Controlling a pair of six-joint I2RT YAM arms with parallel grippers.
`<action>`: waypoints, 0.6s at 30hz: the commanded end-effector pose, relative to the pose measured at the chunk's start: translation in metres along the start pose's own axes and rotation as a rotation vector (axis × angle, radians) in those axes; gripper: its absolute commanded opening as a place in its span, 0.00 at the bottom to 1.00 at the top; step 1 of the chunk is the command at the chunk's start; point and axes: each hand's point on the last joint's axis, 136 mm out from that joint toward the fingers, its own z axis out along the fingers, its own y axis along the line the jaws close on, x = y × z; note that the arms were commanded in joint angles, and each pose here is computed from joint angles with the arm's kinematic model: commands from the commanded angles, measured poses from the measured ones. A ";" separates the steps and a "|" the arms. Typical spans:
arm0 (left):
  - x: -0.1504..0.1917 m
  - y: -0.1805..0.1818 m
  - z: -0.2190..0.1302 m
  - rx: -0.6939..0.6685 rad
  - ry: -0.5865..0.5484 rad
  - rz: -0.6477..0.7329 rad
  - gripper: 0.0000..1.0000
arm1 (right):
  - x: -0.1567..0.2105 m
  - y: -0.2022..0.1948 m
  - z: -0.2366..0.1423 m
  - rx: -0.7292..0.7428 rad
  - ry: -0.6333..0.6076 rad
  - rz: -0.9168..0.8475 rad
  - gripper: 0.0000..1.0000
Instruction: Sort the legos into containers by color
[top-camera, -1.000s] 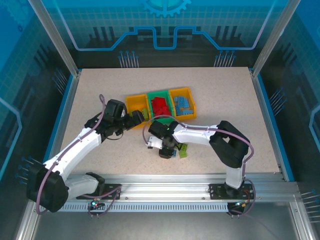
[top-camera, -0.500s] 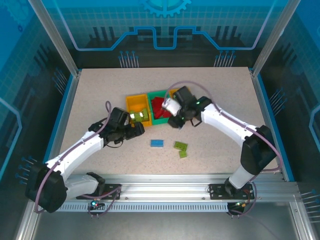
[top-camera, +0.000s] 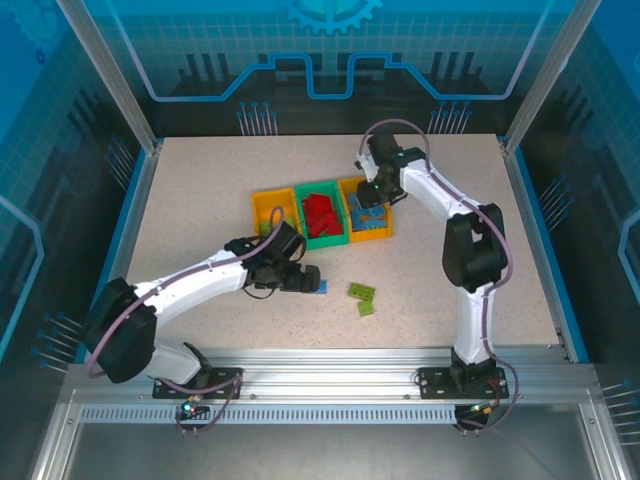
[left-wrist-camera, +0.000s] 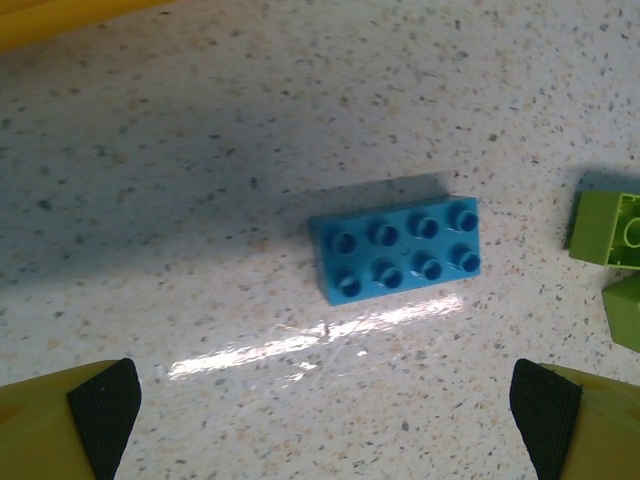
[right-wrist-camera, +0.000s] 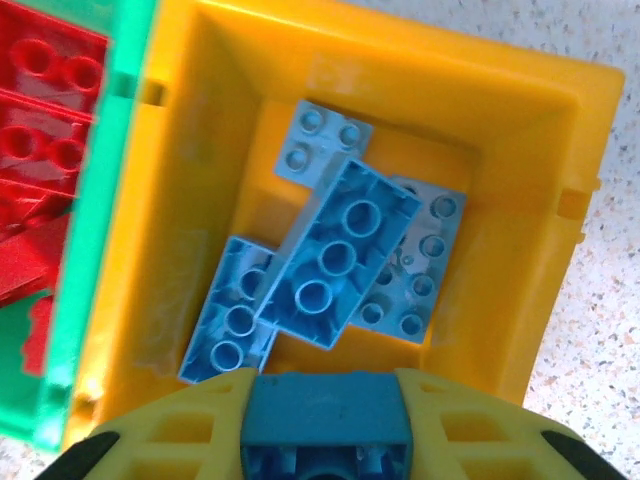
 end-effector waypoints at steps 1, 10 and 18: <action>-0.001 -0.008 0.002 -0.033 0.010 -0.002 0.99 | -0.006 -0.013 0.001 0.048 0.030 0.064 0.29; 0.010 -0.025 0.031 -0.163 0.118 -0.039 0.99 | -0.018 -0.018 0.013 0.049 0.065 0.092 0.44; 0.012 -0.028 0.050 -0.211 0.161 -0.064 0.99 | -0.017 -0.015 -0.022 0.036 0.008 0.131 0.87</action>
